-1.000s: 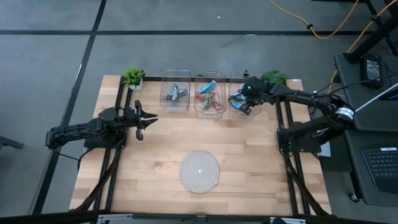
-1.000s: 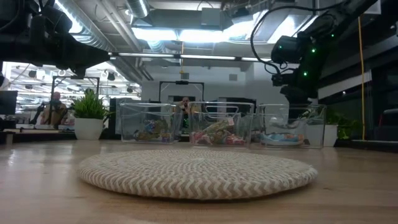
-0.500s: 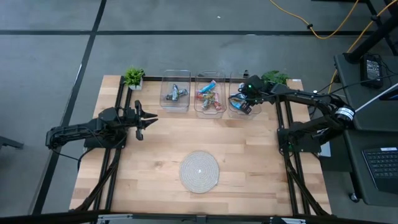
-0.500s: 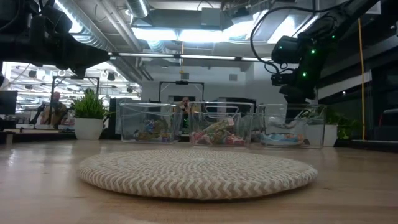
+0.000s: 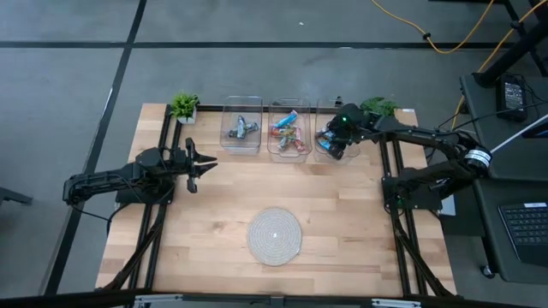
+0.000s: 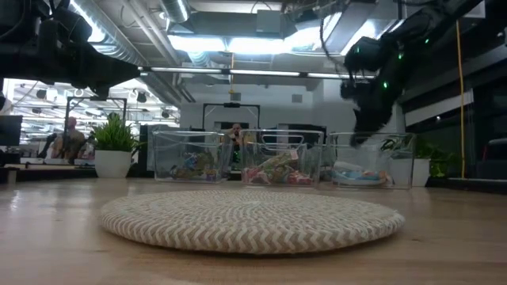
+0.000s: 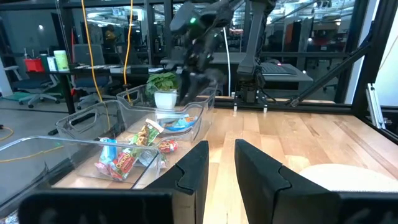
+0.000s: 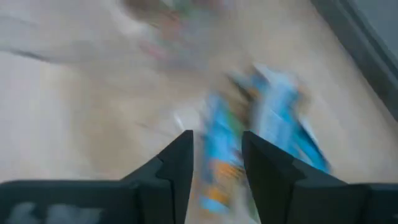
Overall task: Pick and place Granola Bars by type
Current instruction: Return to Home Position
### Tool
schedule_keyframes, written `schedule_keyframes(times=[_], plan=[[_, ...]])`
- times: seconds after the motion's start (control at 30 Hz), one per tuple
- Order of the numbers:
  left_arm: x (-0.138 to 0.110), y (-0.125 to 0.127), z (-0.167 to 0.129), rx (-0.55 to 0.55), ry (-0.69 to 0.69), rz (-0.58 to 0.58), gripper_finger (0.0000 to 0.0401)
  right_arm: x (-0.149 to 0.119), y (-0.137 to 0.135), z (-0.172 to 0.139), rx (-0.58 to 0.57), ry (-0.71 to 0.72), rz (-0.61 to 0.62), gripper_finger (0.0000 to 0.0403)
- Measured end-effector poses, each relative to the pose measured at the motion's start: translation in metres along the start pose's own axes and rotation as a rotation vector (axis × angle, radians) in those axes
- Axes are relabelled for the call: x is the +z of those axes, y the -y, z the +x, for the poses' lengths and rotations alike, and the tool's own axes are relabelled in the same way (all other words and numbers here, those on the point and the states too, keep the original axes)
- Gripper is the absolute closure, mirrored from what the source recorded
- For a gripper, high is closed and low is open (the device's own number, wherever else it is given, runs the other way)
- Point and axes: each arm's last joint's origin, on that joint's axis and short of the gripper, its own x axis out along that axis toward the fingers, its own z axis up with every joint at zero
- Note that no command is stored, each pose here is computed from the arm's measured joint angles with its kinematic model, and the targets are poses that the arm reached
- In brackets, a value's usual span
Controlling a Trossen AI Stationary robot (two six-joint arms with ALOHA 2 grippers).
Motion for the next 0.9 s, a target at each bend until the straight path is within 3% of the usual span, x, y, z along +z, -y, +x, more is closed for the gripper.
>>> schedule_keyframes(times=[0.17,0.3,0.37,0.47,0.6,0.9], plan=[[0.000,0.000,0.000,0.000,0.000,0.000,0.0329,0.017,-0.037,-0.032,0.215,0.272,-0.164,0.0284],[0.000,0.000,0.000,0.000,0.000,0.000,0.0329,0.024,-0.079,-0.073,0.516,0.569,-0.384,0.0348],[0.000,0.000,0.000,0.000,0.000,0.000,0.0329,0.016,-0.101,-0.089,0.645,0.688,-0.509,0.0387],[0.000,0.000,0.000,0.000,0.000,0.000,0.0329,-0.009,-0.128,-0.096,0.770,0.843,-0.635,0.0392],[0.000,0.000,0.000,0.000,0.000,0.000,0.0329,-0.057,-0.139,-0.081,0.826,0.955,-0.734,0.0397],[0.000,0.000,0.000,0.000,0.000,0.000,0.0329,-0.114,-0.090,-0.080,0.781,1.239,-0.643,0.0399]])
